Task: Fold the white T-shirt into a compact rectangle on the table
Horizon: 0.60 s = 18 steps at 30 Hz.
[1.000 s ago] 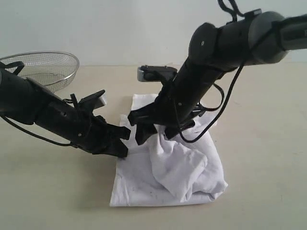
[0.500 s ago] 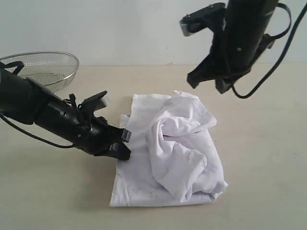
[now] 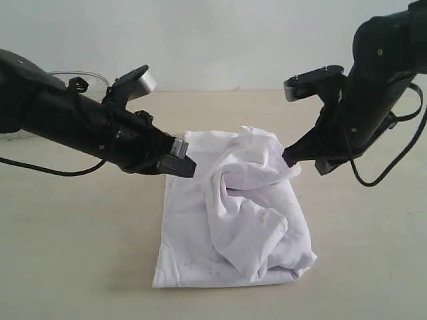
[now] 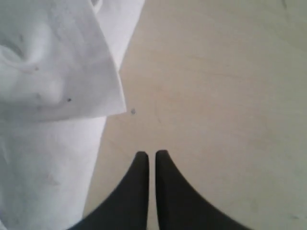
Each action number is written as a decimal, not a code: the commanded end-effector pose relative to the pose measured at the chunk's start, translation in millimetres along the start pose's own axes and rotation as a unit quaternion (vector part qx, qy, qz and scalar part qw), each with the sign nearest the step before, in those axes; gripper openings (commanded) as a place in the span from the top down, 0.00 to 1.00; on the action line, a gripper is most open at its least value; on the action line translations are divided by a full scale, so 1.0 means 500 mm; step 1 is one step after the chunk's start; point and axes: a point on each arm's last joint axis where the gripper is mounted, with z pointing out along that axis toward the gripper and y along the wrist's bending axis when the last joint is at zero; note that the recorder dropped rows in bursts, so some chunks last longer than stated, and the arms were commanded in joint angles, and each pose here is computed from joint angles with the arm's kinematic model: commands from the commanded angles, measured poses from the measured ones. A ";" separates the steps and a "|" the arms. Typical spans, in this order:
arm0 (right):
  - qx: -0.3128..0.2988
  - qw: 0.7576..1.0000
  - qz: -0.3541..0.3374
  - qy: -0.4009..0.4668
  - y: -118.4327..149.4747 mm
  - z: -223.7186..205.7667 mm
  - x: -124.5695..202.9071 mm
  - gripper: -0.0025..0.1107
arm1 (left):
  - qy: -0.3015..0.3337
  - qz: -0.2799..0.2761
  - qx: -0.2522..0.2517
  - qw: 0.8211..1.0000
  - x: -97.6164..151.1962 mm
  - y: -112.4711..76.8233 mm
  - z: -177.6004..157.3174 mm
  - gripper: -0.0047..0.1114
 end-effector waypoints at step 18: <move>-0.127 0.991 0.029 -0.024 0.042 0.078 -0.057 0.98 | -0.015 0.049 -0.100 0.994 -0.011 -0.041 -0.159 0.92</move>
